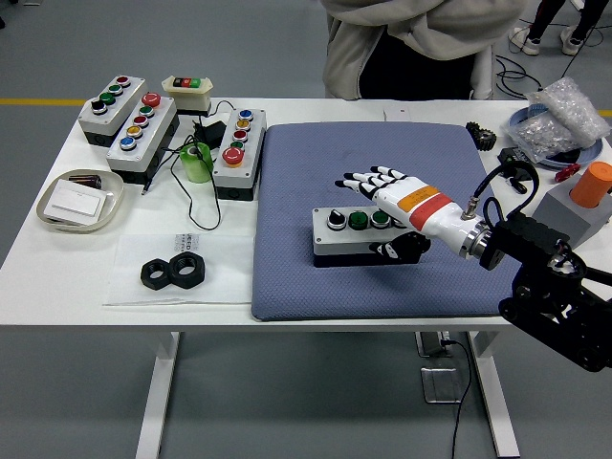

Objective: Pick up the button,place it on the desk,press the button,press the button

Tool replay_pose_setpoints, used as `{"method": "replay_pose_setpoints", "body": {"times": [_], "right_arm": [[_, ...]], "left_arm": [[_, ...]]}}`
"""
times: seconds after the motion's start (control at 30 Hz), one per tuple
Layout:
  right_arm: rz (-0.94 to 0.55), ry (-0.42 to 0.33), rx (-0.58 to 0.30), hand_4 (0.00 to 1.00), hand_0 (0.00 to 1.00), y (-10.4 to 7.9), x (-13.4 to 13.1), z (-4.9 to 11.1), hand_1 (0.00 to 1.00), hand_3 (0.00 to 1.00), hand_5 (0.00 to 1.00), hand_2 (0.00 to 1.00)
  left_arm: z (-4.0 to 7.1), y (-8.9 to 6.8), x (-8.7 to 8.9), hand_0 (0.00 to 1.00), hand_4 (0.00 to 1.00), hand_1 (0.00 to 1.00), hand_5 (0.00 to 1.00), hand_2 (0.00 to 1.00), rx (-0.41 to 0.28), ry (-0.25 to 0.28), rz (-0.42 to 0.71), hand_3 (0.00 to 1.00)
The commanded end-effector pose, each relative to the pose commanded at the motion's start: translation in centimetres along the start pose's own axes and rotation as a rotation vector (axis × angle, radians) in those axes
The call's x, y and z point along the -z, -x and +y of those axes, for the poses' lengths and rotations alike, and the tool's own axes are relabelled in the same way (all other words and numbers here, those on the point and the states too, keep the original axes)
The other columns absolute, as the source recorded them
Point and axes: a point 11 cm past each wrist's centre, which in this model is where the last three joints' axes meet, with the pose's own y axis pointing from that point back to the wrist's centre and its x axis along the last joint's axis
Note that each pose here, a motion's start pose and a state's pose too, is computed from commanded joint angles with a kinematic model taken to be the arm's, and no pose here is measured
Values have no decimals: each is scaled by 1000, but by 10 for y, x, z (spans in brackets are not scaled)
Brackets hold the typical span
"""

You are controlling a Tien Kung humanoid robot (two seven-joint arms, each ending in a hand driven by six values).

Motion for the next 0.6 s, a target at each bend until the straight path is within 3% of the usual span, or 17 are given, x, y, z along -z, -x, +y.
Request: {"method": "replay_pose_setpoints", "body": {"times": [0.13,0.17,0.33,0.37,0.53,0.57,0.6], "right_arm": [[-14,39,-77,867,998,-16,-1,14,939,998,49,998],[-15,41,-82,842,752,-17,-1,14,472,892,229,514],[-73,84,-250,842,752,-34,-13,35,472,892,229,514],[-78,90,-248,752,252,-32,-15,39,35,719,138,197],[-78,121,-175,752,252,-19,-22,47,35,719,138,197],[-81,130,-156,711,126,-16,-24,48,2,666,114,61],[-82,141,-137,711,126,-13,-26,48,2,666,114,61]], "left_arm": [[0,0,2,737,528,778,998,850,-1,-3,-4,761],[0,0,2,736,528,778,998,850,-1,-3,-4,761],[-1,-1,5,736,528,778,998,850,-3,-8,-7,761],[-1,-1,5,737,527,777,998,850,-3,-9,-9,761],[-1,-1,6,737,527,777,998,850,-3,-12,-10,761],[-1,0,6,737,528,777,998,849,-2,-12,-10,761],[-1,0,6,737,528,777,998,849,-2,-12,-10,761]]}}
